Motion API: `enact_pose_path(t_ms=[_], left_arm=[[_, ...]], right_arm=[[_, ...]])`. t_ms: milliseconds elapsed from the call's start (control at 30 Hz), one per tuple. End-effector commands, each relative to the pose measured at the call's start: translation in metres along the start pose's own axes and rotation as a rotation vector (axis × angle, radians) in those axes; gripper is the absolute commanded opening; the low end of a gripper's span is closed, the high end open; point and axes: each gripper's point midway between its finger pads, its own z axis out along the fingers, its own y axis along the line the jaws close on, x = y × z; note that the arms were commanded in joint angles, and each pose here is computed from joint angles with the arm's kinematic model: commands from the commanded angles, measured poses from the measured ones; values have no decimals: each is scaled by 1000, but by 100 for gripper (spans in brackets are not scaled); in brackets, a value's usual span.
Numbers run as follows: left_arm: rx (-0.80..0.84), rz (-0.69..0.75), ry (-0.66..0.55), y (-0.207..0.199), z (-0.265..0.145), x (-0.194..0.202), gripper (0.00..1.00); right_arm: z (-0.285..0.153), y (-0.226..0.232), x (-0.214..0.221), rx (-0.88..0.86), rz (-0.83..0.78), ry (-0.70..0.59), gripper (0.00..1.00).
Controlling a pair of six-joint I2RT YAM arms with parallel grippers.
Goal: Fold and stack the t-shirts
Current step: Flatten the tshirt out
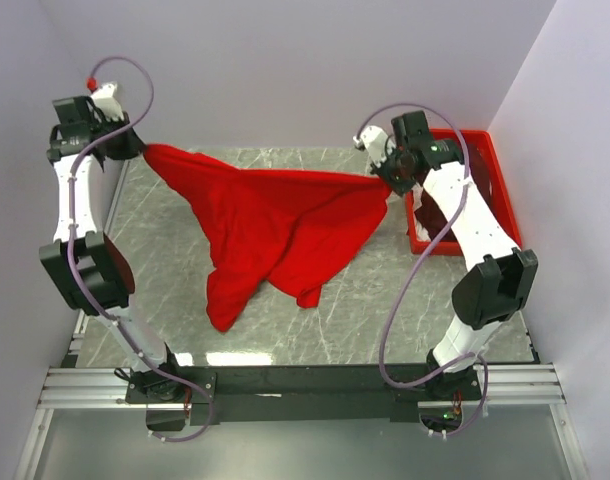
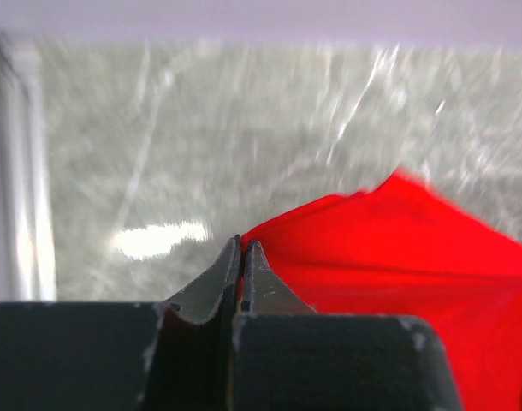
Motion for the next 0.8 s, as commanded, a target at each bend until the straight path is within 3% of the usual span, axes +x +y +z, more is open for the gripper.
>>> enact_pose_path(t_ms=[0,167,367,567,767], left_arm=[[-3,117,-238,-16,-51,-77,0],[-56,217,-461,-32,-118,-139,0],[-131,258,-705,-49,-211,-178,0],[-267,341,-919,-66,-304,-185,0],[-469,423,-1041,-81,-386,-163,0]], right_arm=[[-39,-42,-22,183,-119,-4,0],[-94,-82,-63,380,-131,-110,0],[-187,-102,-98,607,-93,-306,0],[-262,-80,-91,771,-71,-435,0],[-325,-63,-58,883,4,-507,0]])
